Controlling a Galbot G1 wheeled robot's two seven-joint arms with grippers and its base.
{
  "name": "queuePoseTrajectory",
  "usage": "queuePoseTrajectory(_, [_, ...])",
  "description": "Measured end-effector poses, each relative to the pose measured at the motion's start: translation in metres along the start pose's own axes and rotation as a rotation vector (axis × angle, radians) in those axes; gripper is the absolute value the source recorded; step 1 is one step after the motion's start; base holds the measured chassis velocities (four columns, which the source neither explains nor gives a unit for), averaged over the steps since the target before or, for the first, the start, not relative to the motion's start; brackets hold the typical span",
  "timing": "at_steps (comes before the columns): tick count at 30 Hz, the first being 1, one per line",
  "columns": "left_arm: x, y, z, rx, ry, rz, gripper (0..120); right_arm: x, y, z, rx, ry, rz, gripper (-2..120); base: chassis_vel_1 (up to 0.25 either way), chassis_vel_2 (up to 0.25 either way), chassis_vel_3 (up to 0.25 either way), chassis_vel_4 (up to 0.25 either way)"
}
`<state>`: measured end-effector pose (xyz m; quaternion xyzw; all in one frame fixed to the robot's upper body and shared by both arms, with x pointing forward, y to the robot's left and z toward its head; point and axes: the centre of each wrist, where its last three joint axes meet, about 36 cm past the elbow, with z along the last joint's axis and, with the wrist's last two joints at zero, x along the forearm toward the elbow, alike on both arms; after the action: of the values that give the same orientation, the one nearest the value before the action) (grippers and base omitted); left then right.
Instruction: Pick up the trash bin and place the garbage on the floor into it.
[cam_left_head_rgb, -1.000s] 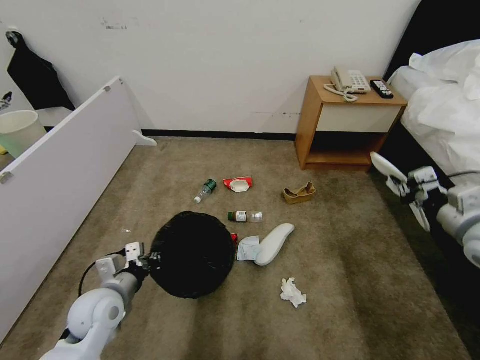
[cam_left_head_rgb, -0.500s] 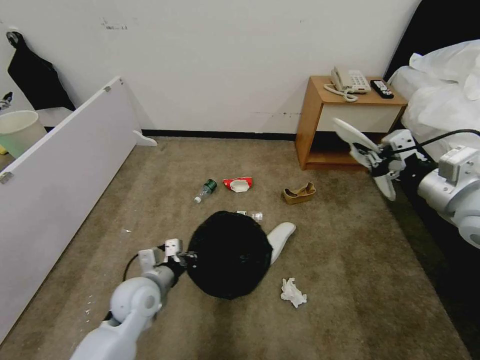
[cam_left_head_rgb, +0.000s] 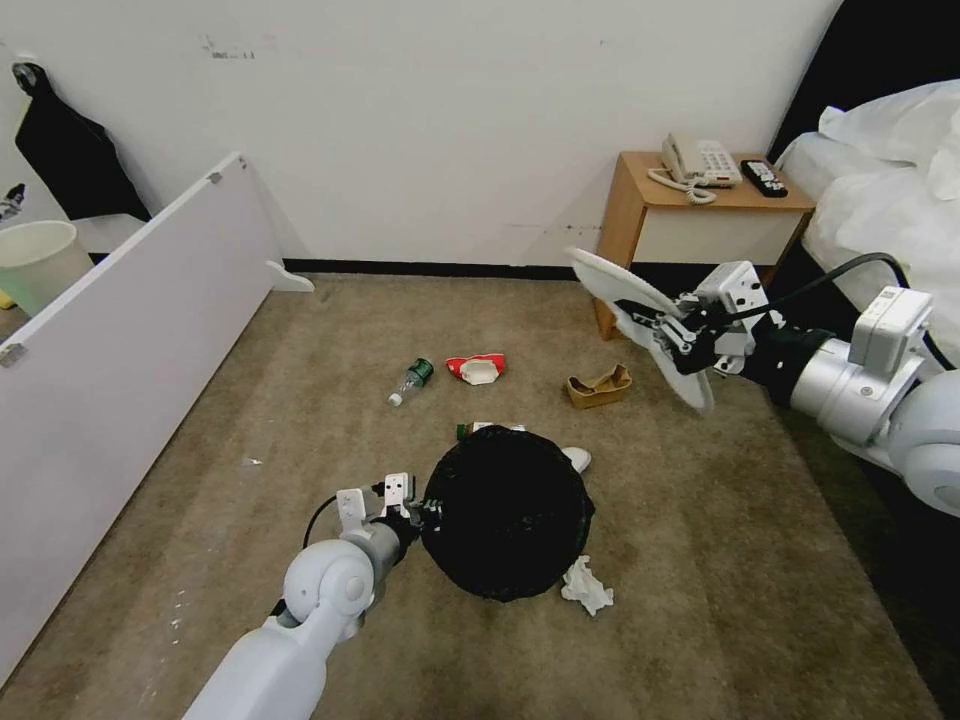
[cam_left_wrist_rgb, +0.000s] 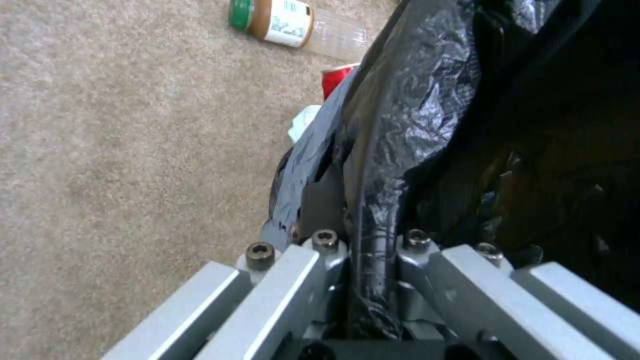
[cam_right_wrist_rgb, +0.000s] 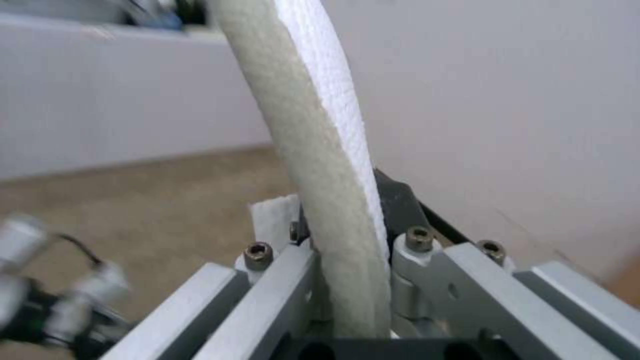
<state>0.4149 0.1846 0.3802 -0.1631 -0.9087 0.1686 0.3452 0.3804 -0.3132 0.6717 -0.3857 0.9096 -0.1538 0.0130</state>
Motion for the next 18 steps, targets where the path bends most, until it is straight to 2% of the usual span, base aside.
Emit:
queuePoseTrajectory(5, [-0.006,-0.009,0.0,0.006,0.009,0.02,1,0.003,-0.002,0.009,-0.027,-0.055,-0.056,3,0.0,0.0,0.0,0.0])
queuePoseTrajectory(8, [-0.013,-0.027,0.002,0.033,0.039,0.058,1,0.008,-0.003,0.024,-0.04,-0.096,-0.098,3,0.0,0.0,0.0,0.0])
queuePoseTrajectory(18, [-0.017,-0.052,0.004,0.072,0.084,0.114,1,0.017,-0.003,0.054,-0.043,-0.125,-0.134,3,0.0,0.0,0.0,0.0])
